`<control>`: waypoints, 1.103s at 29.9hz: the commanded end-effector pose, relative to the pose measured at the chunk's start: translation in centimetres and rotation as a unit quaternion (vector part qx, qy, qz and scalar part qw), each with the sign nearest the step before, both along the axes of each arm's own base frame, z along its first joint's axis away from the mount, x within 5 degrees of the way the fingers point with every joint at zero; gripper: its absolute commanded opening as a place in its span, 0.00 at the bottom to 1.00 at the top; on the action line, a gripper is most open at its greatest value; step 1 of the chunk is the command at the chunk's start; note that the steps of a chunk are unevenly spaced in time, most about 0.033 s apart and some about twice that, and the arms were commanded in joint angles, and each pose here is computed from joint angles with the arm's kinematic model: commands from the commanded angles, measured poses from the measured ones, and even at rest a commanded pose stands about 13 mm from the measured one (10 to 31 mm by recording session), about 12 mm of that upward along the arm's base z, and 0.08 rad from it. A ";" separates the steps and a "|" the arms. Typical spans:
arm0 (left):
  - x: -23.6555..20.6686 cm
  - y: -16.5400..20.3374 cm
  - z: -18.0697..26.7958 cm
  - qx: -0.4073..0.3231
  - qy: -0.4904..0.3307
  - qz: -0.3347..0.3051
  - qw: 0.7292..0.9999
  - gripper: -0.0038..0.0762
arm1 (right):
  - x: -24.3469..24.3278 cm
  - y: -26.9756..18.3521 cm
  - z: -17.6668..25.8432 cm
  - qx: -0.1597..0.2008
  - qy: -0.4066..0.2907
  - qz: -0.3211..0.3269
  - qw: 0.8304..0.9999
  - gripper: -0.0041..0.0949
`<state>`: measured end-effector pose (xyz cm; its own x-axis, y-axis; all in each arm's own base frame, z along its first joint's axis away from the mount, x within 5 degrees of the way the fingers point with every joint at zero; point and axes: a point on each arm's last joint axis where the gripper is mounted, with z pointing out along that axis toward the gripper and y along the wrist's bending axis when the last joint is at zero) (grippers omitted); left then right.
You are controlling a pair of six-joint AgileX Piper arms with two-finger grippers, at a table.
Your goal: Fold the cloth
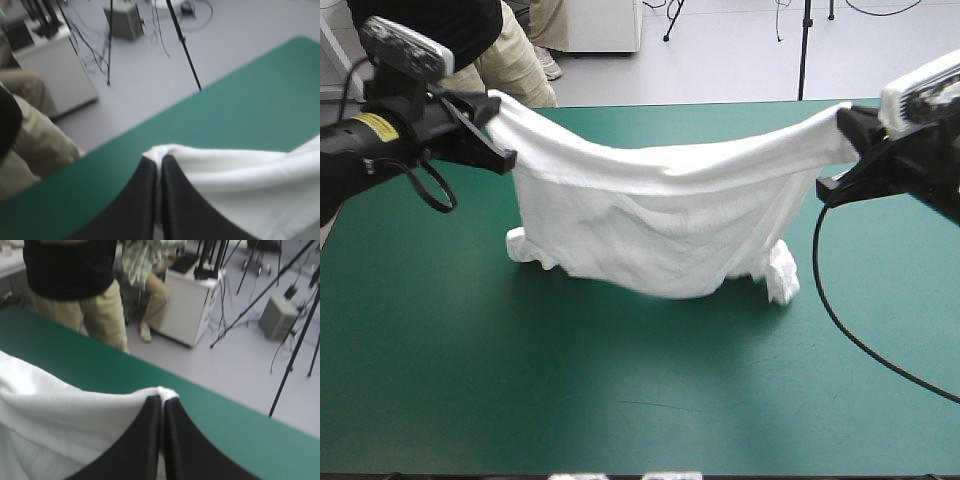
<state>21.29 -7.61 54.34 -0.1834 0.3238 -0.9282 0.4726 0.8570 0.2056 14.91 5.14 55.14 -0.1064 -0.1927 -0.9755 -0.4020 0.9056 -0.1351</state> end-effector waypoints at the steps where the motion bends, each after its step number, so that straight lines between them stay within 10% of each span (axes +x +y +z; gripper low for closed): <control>1: -5.0 1.4 7.0 -0.045 -0.170 -0.002 0.984 0.04 | -4.1 -1.1 5.3 0.023 -0.138 -0.003 0.990 0.03; 11: -8.8 2.7 12.1 -0.087 -0.322 0.008 0.943 0.04 | -7.1 -2.5 9.9 0.014 -0.239 -0.039 0.970 0.02; 23: 2.9 -0.4 9.1 -0.087 -0.303 0.028 0.949 0.04 | 7.1 0.7 6.6 -0.018 -0.168 -0.057 0.984 0.02; 33: 11.5 -2.1 7.3 -0.096 -0.515 0.087 0.847 0.04 | 15.3 2.2 6.3 0.000 -0.373 -0.095 0.923 0.02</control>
